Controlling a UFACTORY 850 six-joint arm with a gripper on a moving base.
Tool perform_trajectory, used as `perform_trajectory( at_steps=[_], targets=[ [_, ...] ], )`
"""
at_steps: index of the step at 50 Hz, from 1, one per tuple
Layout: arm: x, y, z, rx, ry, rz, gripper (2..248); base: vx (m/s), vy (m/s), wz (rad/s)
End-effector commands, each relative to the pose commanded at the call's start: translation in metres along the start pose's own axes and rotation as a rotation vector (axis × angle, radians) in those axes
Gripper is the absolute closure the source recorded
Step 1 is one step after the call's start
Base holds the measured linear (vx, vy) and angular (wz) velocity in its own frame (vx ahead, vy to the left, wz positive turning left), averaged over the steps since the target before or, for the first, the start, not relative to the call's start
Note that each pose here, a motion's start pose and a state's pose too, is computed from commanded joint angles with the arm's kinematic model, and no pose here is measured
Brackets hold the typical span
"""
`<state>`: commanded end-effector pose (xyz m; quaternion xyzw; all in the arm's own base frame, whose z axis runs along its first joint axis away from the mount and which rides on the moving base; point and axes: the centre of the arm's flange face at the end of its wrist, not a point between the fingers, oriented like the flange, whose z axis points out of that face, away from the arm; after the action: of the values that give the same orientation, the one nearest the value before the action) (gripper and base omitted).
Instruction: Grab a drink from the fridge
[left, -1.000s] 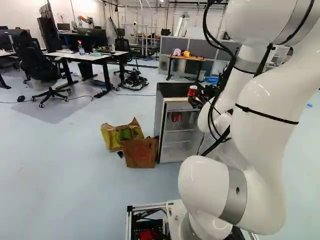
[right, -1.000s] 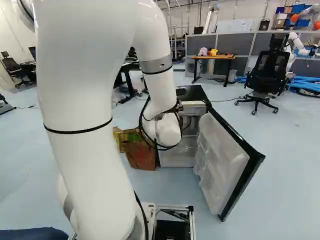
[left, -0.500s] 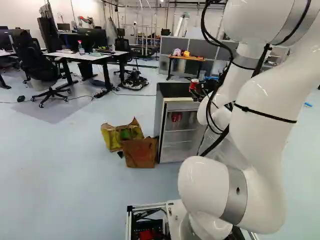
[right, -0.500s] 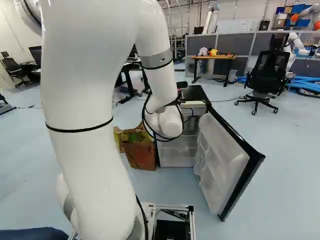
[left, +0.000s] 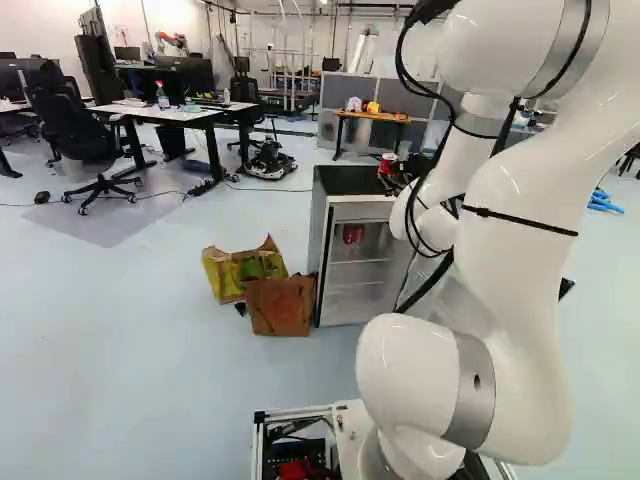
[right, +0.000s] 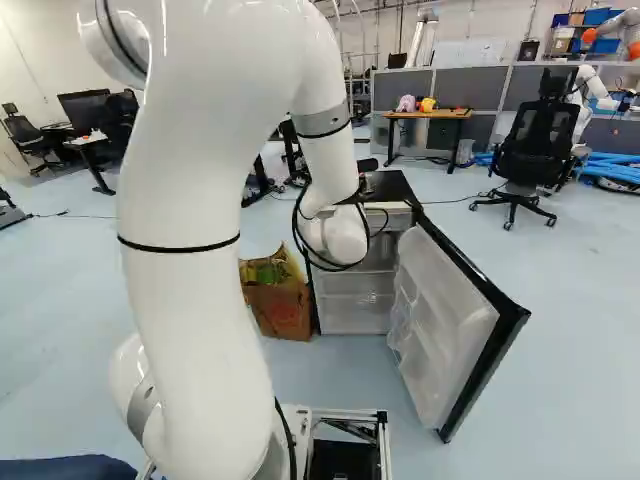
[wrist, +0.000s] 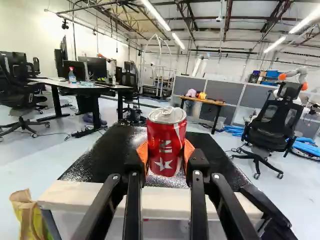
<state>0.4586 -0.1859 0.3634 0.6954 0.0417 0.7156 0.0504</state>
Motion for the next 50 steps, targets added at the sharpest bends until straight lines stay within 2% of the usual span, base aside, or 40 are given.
perform_trajectory(
  at_steps=[26,50],
  targets=[
    [-0.012,0.004,0.045,-0.034,-0.035,0.009,158,0.000,0.000,0.000],
    [-0.022,-0.001,0.078,-0.066,-0.074,0.026,158,0.000,0.000,0.000]
  ],
)
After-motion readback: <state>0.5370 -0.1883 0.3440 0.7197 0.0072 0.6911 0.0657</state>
